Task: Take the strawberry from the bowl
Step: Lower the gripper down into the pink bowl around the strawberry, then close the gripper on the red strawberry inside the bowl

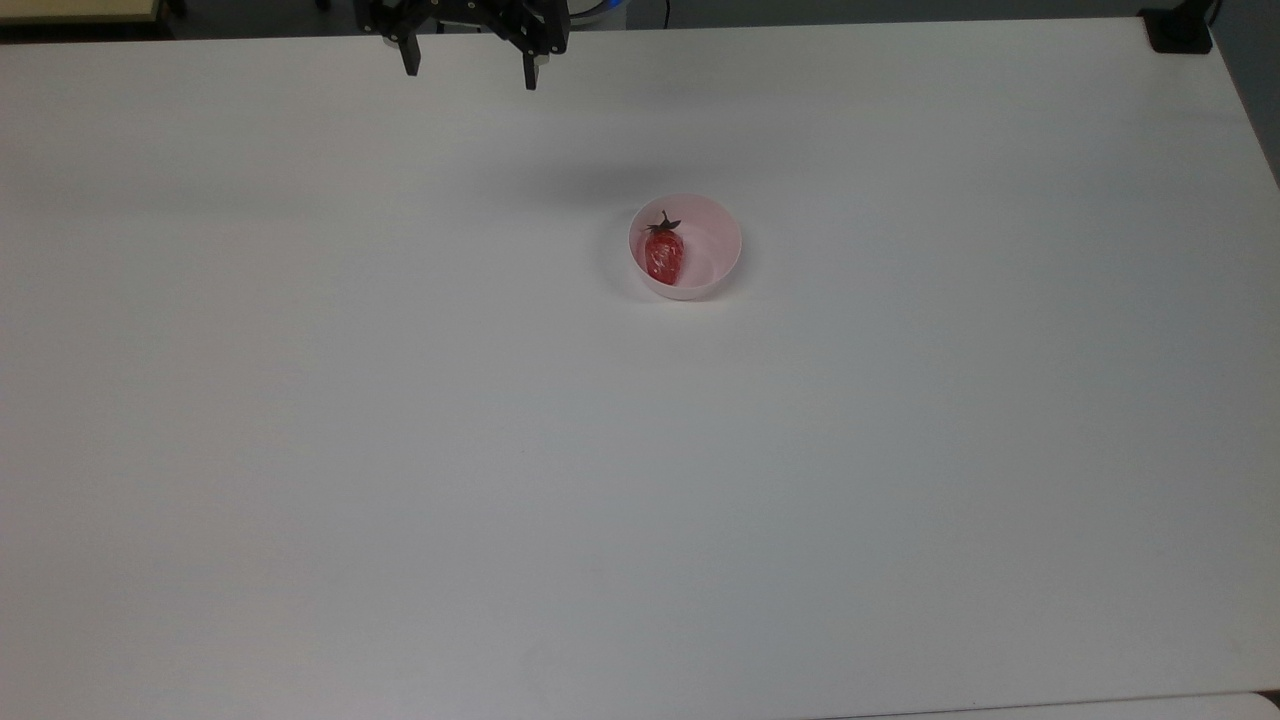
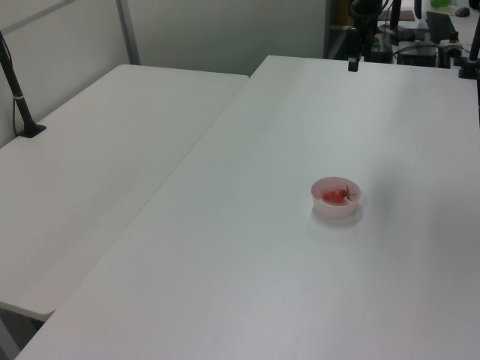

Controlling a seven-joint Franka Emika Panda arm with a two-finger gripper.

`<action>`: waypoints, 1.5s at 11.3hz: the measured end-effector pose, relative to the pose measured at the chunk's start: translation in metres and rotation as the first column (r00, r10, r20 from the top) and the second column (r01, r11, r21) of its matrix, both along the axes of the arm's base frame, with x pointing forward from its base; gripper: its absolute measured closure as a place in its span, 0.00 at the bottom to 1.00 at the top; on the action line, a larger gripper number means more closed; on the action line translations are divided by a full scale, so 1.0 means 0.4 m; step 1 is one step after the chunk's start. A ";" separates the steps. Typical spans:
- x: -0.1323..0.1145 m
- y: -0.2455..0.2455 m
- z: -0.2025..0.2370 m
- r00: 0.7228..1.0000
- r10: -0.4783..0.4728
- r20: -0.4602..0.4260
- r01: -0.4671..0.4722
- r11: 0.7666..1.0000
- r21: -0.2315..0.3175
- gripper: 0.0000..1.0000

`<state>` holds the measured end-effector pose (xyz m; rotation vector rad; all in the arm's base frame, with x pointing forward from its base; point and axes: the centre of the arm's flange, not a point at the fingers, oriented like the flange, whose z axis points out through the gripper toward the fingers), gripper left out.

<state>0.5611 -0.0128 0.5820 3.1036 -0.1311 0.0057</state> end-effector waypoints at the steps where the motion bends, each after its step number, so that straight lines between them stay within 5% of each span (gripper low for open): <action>1: 0.000 0.000 0.001 1.000 0.000 0.000 0.000 1.000 0.000 0.00; 8: 0.026 0.123 -0.069 0.995 0.094 -0.042 -0.094 0.996 -0.003 0.00; 14: 0.040 0.485 -0.434 0.931 0.320 -0.177 -0.330 0.943 -0.031 0.05; 17: 0.040 0.519 -0.571 0.914 0.340 -0.223 -0.358 0.933 -0.044 0.10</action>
